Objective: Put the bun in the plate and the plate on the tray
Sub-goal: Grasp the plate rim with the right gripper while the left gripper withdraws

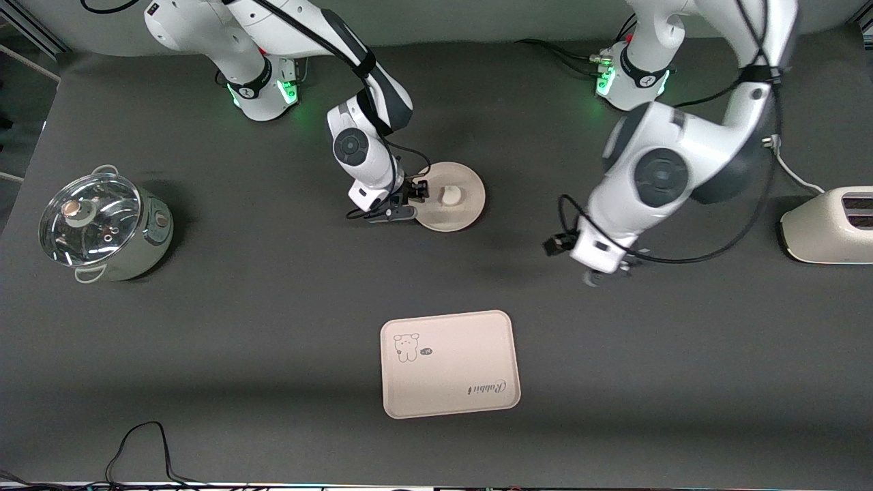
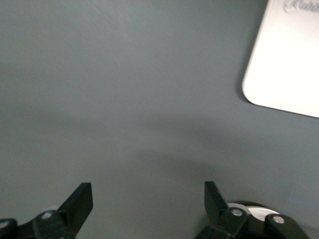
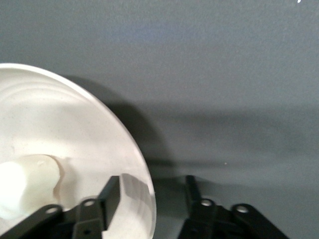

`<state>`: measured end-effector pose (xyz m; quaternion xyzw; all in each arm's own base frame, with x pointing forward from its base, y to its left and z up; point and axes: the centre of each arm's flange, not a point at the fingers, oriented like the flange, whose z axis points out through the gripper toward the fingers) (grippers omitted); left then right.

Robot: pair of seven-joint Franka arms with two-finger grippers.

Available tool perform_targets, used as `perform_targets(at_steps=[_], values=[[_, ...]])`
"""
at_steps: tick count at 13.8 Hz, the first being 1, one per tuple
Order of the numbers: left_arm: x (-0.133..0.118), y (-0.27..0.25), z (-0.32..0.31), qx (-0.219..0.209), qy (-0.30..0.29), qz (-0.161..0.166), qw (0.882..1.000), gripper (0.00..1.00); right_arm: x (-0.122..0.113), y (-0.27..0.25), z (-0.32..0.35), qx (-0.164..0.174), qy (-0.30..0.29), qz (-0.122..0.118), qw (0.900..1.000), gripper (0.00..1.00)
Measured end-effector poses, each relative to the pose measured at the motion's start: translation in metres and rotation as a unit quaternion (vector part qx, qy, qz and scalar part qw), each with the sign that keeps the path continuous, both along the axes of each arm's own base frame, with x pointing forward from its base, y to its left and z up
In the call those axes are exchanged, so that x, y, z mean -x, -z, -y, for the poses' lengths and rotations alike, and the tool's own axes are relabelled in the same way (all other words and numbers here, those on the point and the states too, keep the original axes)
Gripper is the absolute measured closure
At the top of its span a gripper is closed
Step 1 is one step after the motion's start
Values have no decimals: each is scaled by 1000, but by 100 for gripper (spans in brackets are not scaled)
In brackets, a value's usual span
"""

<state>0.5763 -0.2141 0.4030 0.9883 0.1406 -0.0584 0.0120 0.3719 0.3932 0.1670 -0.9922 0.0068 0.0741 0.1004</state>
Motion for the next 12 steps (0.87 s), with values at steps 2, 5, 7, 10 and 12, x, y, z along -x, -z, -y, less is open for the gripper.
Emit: perform_targets(at_steps=[2,5,7,10,12], values=[[-18,-9,-73,-3,38,5,999,0,-2,-2,-1,1,-1,-7,1000,70],[-24,-27,-166,-8,81,2,997,0,-13,-17,-5,-4,-2,-19,1000,92],[-20,-41,-207,-8,94,-4,996,0,-24,-28,-3,-6,2,-25,1000,92],[-17,-70,-232,-23,102,-15,994,0,-65,-53,6,-14,28,-16,999,95],[-10,-91,-233,-28,104,-23,994,0,-110,-82,16,-25,55,4,998,95]])
